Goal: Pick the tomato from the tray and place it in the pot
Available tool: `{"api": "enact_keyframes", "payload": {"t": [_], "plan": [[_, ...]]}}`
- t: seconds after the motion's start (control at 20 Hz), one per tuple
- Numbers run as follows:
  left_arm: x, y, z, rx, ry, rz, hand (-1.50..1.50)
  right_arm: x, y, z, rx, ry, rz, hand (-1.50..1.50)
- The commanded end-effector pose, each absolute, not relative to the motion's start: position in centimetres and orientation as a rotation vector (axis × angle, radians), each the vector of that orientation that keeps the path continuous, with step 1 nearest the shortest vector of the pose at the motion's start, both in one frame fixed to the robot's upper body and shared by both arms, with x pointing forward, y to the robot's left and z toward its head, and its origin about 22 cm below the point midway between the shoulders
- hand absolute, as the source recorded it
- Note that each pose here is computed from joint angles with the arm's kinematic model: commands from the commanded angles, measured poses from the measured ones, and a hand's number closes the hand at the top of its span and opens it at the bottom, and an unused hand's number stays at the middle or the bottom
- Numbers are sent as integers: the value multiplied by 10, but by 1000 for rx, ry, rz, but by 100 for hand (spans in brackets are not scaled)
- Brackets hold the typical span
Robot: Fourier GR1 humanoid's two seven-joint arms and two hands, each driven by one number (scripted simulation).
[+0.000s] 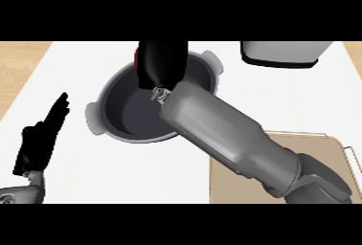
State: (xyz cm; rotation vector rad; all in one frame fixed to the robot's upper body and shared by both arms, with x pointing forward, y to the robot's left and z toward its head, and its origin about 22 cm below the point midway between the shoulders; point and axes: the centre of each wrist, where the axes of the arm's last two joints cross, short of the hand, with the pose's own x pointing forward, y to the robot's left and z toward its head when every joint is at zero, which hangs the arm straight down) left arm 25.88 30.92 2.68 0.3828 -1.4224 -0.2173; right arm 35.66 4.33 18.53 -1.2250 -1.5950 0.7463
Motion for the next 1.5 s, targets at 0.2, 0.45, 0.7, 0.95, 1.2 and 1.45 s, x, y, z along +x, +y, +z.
{"api": "enact_keyframes", "payload": {"t": [0.2, 0.45, 0.7, 0.95, 1.2, 1.45], "plan": [[255, 320, 29, 382, -1424, -214, 0, 411, 14, 162, -1250, -1485, 729, 150], [262, 309, 35, 379, -1446, -232, 0, 416, 3, 143, -1196, -1447, 613, 150], [266, 294, 38, 354, -1449, -262, 0, 419, -10, 128, -1054, -1465, 552, -150], [258, 293, 28, 358, -1466, -243, 0, 426, -16, 130, -991, -1514, 518, -150], [262, 304, 31, 351, -1436, -234, 0, 421, -13, 140, -918, -1785, 271, -150], [261, 297, 17, 363, -1425, -240, 0, 416, -8, 156, -791, -1865, 43, -150]]}}
